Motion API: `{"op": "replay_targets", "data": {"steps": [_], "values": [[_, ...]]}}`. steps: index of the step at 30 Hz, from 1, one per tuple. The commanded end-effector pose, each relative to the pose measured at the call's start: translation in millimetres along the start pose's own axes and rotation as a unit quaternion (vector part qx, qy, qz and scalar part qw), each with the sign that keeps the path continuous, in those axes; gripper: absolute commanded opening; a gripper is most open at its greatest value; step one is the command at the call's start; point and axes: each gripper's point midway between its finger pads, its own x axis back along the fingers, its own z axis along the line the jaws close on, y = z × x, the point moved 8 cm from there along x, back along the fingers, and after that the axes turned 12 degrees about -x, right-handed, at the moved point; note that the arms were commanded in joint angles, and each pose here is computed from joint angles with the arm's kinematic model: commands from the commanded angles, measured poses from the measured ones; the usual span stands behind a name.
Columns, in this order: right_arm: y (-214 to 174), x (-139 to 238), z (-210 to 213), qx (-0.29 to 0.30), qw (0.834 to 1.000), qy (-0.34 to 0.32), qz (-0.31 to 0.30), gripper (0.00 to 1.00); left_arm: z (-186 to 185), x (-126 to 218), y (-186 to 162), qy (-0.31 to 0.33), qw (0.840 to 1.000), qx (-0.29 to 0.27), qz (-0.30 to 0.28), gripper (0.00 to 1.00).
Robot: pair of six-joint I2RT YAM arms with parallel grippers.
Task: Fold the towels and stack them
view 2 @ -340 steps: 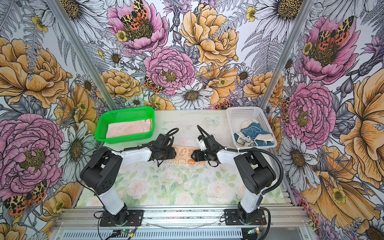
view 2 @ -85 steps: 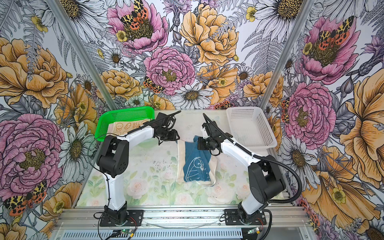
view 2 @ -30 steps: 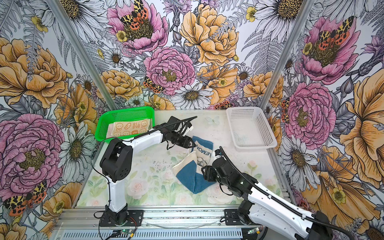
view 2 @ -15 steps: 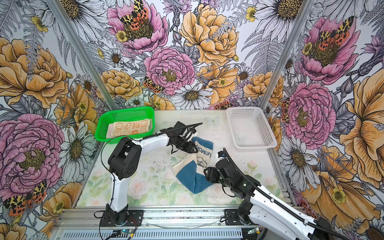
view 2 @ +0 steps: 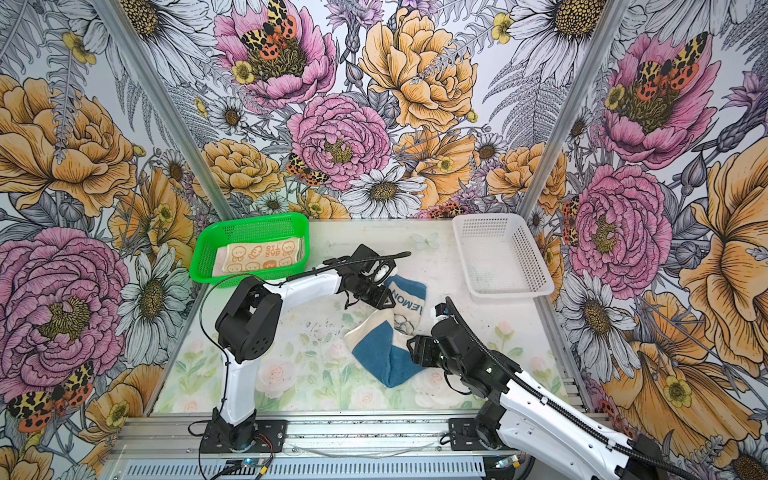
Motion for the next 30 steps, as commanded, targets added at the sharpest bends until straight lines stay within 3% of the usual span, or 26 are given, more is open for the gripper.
{"op": "replay_targets", "data": {"steps": [1, 30], "values": [[-2, 0, -3, -0.005, 1.000, -0.003, 0.006, 0.68, -11, 25, 15, 0.031, 0.998, -0.040, -0.027, 0.39], [-3, -1, -4, -0.005, 1.000, -0.004, 0.010, 0.69, -19, 4, 9, 0.006, 0.999, -0.042, 0.004, 0.37]]}}
